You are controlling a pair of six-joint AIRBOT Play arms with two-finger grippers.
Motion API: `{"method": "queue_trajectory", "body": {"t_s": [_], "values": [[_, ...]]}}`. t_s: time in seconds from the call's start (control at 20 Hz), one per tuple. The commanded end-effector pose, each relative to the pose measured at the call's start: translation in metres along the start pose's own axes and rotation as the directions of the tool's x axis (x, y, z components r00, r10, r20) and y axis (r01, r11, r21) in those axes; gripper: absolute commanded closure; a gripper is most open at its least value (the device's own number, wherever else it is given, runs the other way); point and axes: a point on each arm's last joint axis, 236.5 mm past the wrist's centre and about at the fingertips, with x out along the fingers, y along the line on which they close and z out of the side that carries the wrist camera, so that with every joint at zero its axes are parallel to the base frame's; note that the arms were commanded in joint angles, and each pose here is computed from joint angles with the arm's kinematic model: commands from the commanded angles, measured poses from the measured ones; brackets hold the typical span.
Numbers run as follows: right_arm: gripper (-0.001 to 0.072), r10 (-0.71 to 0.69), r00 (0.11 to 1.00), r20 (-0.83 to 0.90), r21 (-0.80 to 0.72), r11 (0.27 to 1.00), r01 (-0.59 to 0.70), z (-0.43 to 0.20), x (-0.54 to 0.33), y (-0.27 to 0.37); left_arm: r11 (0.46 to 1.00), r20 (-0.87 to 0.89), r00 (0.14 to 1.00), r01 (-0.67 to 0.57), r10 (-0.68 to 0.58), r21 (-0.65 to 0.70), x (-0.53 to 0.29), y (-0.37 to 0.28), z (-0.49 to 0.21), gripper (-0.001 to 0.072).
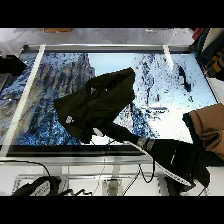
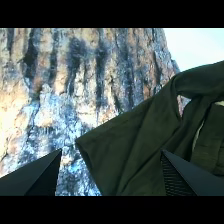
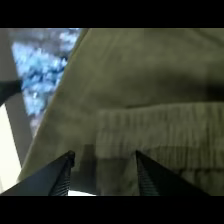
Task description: Fold the clothes and pants, and hang the long-sleeved shirts on hangers.
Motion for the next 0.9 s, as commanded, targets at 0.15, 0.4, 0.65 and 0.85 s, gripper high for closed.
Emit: {"method": "queue_trajectory", "body": {"t_s": [0.15, 0.4, 0.65, 0.85], "values": [[0.0391, -0.068, 0.997, 0.033, 0.039, 0.997, 0.067, 0.004, 0.011, -0.015, 1.000, -0.021, 1.000, 0.003, -0.004, -0.006, 0.010, 0.002, -0.003, 0.0008], [0.0675, -0.106, 0.994, 0.029, 0.036, 0.994, 0.105, 0.007, 0.003, -0.034, 1.000, -0.040, 0.999, 0.006, -0.006, -0.011, 0.019, 0.004, -0.007, 0.0008], [0.0676, -0.249, 0.965, 0.084, 0.245, 0.944, 0.222, 0.040, -0.077, -0.132, 0.988, -0.077, 0.995, 0.053, -0.065, -0.142, 0.040, -0.004, -0.013, 0.0014], [0.0677, -0.435, 0.896, 0.087, 0.468, 0.812, 0.349, 0.012, -0.195, -0.246, 0.982, -0.083, 0.987, 0.128, -0.140, -0.139, 0.039, -0.022, -0.014, 0.0282]]}}
